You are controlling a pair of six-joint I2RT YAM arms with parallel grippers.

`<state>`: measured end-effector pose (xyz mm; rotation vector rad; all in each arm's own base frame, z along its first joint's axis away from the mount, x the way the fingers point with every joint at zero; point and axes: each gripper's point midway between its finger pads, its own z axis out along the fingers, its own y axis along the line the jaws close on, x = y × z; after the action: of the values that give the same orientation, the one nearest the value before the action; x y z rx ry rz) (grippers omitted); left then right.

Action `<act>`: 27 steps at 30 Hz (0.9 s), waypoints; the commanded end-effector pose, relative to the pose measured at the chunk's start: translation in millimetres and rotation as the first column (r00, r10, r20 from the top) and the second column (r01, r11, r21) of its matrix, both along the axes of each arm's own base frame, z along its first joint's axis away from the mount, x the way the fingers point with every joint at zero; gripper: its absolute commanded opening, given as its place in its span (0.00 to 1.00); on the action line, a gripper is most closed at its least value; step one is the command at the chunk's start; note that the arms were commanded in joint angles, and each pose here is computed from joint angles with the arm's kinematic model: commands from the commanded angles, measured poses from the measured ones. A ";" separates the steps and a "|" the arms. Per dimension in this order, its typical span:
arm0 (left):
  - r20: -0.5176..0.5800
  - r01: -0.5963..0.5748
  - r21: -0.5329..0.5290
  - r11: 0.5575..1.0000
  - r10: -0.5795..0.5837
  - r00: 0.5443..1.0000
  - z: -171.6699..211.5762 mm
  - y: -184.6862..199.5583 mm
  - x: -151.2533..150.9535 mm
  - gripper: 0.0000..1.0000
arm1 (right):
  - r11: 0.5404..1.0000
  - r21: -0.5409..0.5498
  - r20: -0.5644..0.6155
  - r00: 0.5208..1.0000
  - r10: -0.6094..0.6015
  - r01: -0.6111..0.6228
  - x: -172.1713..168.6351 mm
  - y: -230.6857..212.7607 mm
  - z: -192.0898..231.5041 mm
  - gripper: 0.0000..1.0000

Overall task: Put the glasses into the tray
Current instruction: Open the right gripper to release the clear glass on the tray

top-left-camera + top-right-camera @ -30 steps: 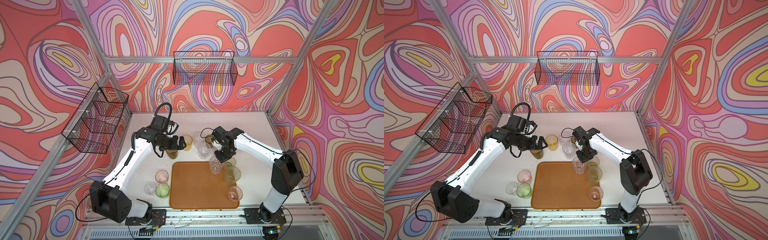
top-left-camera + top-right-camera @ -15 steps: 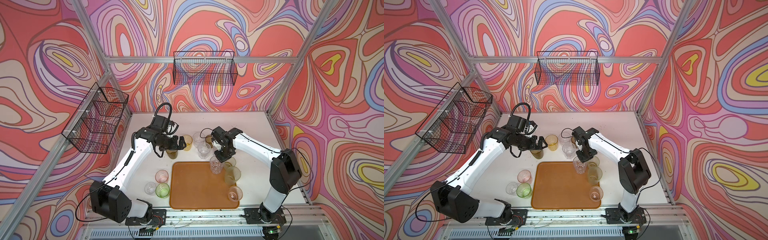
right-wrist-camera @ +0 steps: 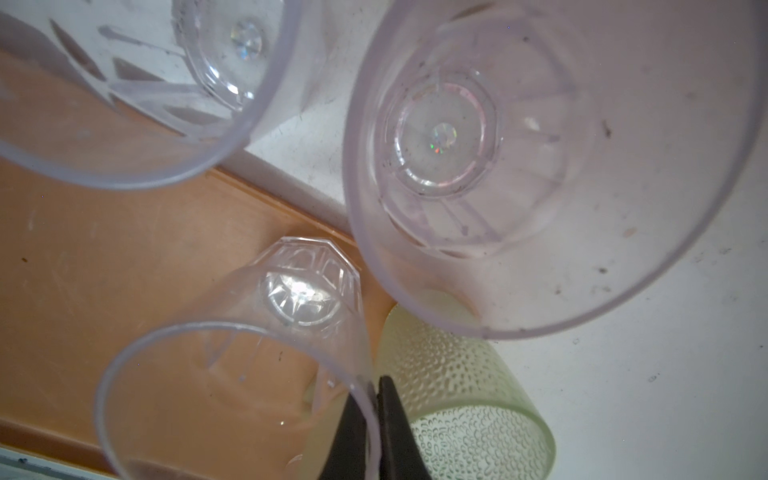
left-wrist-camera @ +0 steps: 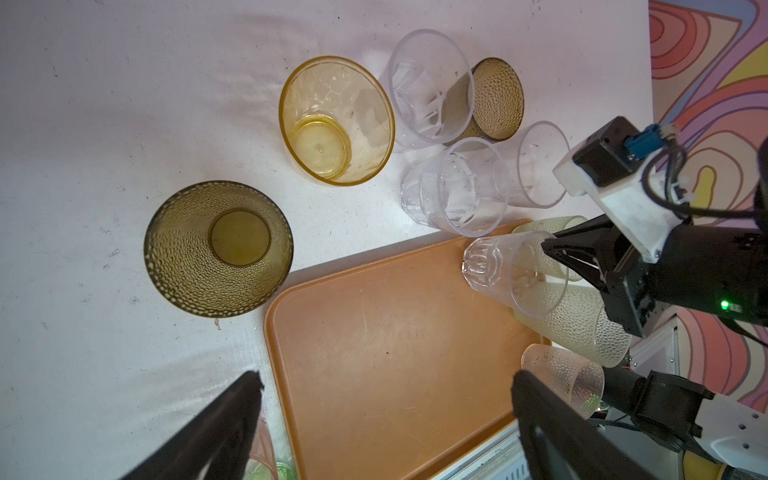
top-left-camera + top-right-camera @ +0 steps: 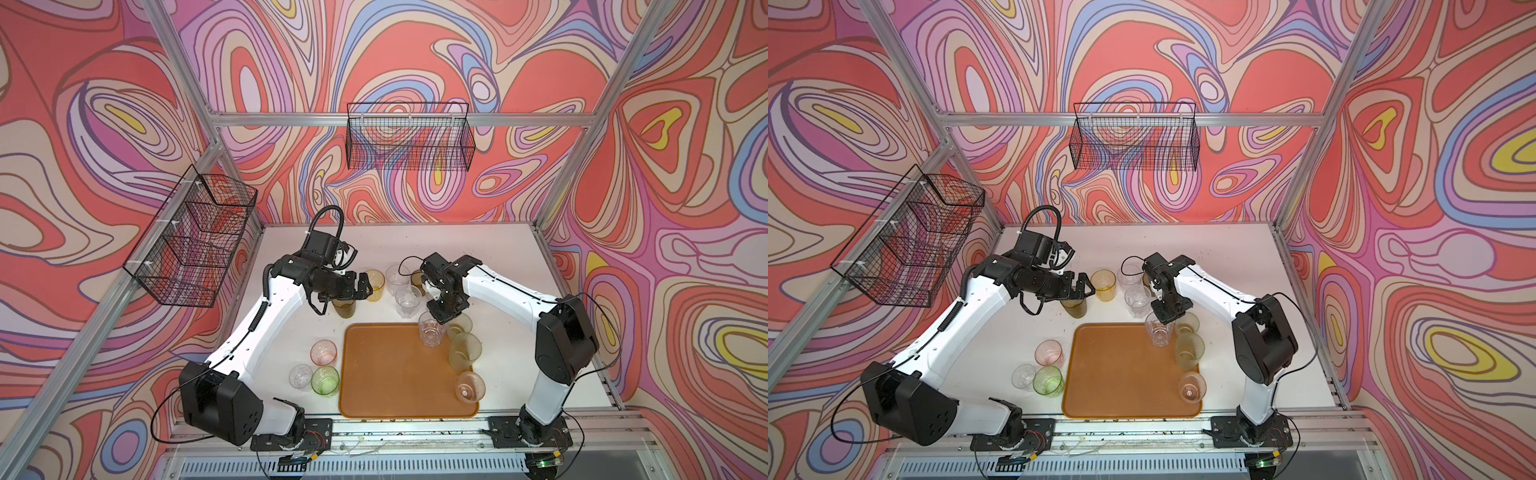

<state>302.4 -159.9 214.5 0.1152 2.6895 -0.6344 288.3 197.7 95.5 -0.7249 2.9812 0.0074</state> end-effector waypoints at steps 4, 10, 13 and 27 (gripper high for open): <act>0.012 -0.001 0.007 1.000 0.001 1.000 2.7 1.9 -4.8 0.97 | 1.000 0.011 0.035 0.999 -0.002 0.002 9.6 7.2 6.5 0.12; 0.010 -0.003 0.005 1.000 0.003 1.000 2.6 2.1 -5.8 0.97 | 1.000 0.009 0.043 0.999 -0.003 0.003 9.9 5.8 10.9 0.16; 0.008 -0.003 0.006 1.000 0.003 1.000 2.5 2.5 -6.6 0.97 | 1.000 0.005 0.061 0.998 -0.007 0.007 11.3 3.9 20.0 0.16; 0.018 0.001 0.003 1.000 -0.001 1.000 7.4 1.8 -6.2 0.97 | 0.991 0.059 0.227 0.965 -0.130 0.120 49.8 -7.5 76.6 0.36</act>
<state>301.4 -159.5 216.4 0.1162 2.6832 -0.6352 326.9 201.5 161.0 -0.5882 2.8061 0.0024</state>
